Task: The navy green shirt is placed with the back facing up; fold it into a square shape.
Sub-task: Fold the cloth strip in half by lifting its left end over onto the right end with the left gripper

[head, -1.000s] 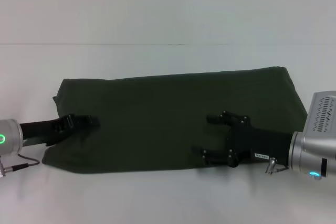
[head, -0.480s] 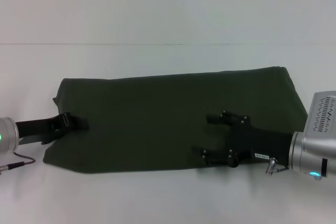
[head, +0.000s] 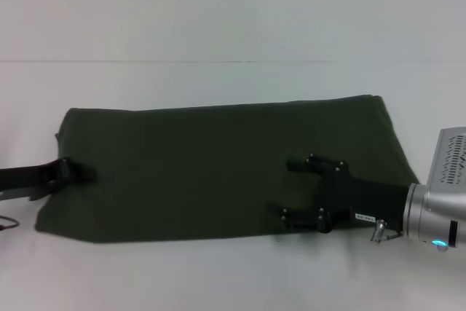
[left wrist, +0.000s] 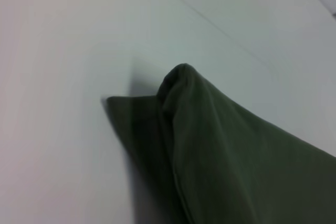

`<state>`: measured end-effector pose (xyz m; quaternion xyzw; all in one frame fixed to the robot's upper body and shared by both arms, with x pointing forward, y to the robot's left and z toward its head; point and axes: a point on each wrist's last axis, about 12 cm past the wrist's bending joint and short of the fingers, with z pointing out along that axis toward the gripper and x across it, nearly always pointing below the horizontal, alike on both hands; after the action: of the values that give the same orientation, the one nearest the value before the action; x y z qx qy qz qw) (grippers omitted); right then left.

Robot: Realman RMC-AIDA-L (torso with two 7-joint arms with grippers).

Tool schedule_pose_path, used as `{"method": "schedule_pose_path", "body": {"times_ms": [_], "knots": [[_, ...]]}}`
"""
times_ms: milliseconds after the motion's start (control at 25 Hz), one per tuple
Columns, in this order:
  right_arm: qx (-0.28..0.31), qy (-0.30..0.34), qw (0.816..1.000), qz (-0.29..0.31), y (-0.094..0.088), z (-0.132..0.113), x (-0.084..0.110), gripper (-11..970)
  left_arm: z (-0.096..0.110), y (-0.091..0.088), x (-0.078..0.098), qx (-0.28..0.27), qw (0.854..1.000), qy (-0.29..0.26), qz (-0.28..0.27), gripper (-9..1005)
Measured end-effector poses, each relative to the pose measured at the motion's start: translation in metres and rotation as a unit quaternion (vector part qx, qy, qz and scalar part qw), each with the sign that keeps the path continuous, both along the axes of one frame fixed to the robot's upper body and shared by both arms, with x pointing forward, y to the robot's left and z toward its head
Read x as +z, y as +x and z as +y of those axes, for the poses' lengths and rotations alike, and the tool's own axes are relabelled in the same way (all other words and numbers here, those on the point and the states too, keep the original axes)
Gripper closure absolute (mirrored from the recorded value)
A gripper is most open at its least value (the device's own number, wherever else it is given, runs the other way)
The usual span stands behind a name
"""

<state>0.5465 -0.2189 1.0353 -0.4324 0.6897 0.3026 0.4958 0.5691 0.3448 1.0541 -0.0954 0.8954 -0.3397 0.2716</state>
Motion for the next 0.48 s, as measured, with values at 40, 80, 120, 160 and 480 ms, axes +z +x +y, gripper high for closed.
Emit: {"method": "schedule_pose_path", "body": {"times_ms": [40,80,120,160,480], "knots": [[-0.001,0.000,1.000,0.000,0.000,-0.001,0.000,34,0.006,-0.001,0.001,0.004,1.000,0.005,0.002,916],[-0.001,0.000,1.000,0.001,0.000,-0.001,0.000,34,0.014,-0.002,0.003,0.010,1.000,0.010,0.004,916],[-0.002,0.000,1.000,0.001,-0.001,-0.002,0.000,34,0.021,-0.003,0.005,0.016,1.000,0.015,0.006,915],[-0.003,0.000,1.000,0.002,-0.001,-0.002,-0.001,34,0.027,-0.004,0.007,0.021,1.000,0.019,0.007,915],[-0.008,0.006,1.000,0.001,-0.001,-0.003,0.000,34,0.053,-0.005,0.028,0.042,0.999,0.026,0.003,916]]}}
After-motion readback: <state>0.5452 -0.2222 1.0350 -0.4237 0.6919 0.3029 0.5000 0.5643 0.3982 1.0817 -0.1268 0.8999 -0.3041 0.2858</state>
